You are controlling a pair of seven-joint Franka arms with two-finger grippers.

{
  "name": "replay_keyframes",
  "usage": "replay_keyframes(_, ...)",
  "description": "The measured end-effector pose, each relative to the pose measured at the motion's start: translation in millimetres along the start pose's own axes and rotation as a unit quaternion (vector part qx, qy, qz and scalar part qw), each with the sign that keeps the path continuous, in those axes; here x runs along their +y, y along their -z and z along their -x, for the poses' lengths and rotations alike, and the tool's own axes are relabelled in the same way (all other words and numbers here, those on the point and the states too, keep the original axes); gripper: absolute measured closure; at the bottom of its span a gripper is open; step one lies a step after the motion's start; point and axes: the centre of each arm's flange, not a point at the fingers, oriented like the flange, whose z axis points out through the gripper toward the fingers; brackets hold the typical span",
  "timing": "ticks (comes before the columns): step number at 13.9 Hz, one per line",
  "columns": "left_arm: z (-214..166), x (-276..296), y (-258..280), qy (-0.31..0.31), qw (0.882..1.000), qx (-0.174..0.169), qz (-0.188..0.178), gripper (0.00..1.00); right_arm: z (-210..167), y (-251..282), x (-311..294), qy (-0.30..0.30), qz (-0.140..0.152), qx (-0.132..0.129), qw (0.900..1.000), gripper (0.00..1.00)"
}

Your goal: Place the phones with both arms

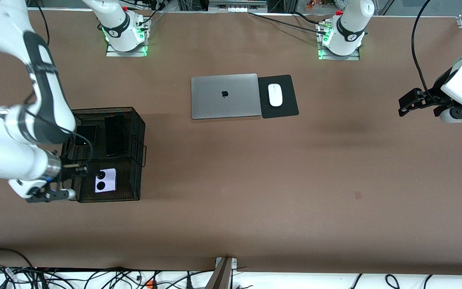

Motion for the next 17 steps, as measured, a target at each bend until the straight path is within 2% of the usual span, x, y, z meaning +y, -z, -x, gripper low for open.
replay_keyframes(4, 1.3, -1.2, -1.2, 0.001, 1.000, -0.007, 0.000, 0.00, 50.8, 98.6, 10.2, -0.030, 0.019, -0.010, 0.999, 0.00)
replay_keyframes(7, 1.7, -2.1, -1.5, 0.002, 1.000, -0.009, -0.001, 0.00, 80.5, 140.8, 27.4, -0.052, 0.031, -0.006, 0.998, 0.00)
replay_keyframes(12, 1.7, -2.9, -1.5, 0.002, 1.000, -0.009, -0.001, 0.00, 112.5, 174.5, 32.3, -0.065, 0.043, 0.006, 0.997, 0.00)
replay_keyframes(17, 1.2, -3.0, 1.9, 0.003, 1.000, -0.005, 0.000, 0.00, 140.2, 182.9, 33.9, -0.069, 0.042, 0.009, 0.997, 0.00)
